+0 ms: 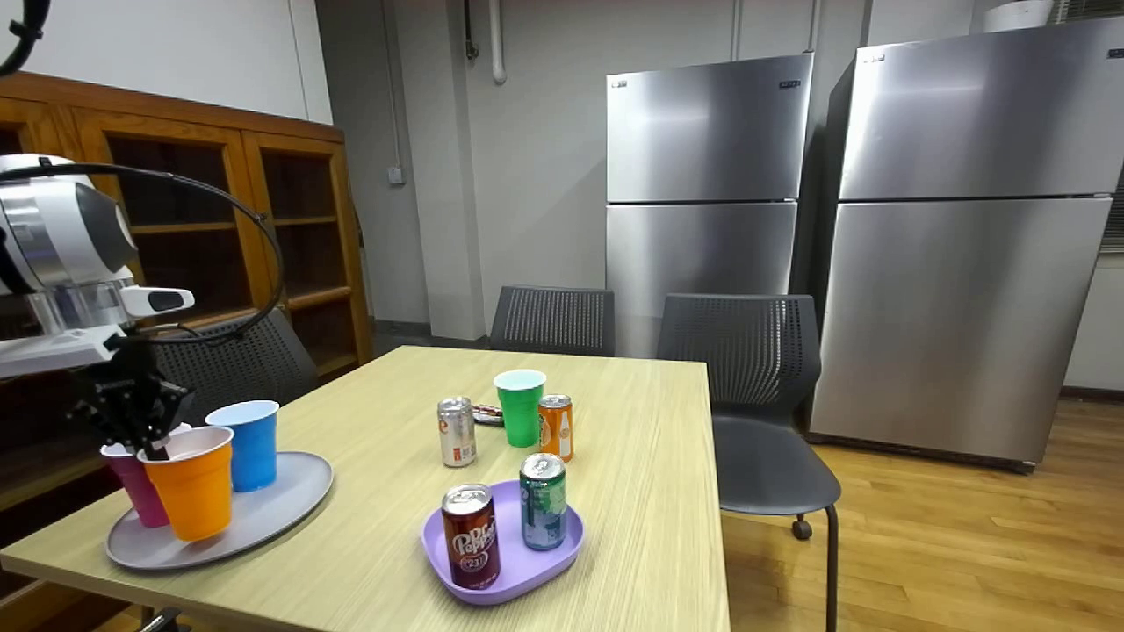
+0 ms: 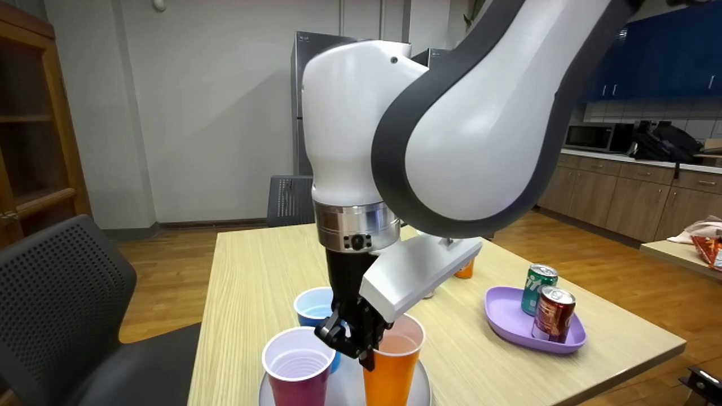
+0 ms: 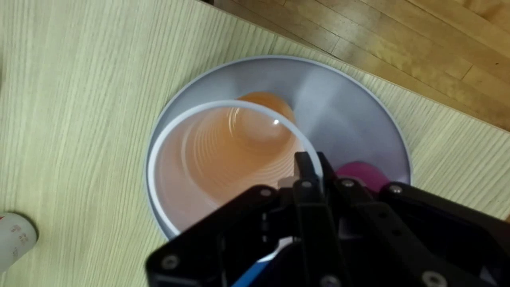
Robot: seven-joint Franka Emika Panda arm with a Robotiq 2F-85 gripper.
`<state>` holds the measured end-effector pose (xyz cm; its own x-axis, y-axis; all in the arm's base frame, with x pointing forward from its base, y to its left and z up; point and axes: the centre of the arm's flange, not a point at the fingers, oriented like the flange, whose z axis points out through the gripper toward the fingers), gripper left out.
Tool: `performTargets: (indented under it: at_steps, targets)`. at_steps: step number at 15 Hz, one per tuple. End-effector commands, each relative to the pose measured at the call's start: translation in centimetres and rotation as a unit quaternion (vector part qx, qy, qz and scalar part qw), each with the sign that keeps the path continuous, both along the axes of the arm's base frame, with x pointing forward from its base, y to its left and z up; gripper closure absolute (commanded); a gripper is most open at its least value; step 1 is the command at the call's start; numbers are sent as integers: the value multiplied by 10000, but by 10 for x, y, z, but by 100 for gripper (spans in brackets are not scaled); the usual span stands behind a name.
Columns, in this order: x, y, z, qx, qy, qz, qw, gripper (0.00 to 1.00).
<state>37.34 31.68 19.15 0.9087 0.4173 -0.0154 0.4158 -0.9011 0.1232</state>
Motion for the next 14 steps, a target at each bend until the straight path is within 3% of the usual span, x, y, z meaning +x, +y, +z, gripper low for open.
performTargets:
  at_steps: [1,14]
  targets:
    - [-4,3,-8,-59,-156,-140,9998,99]
    - [-2,2,-18,-97,-141,-331,9993,99]
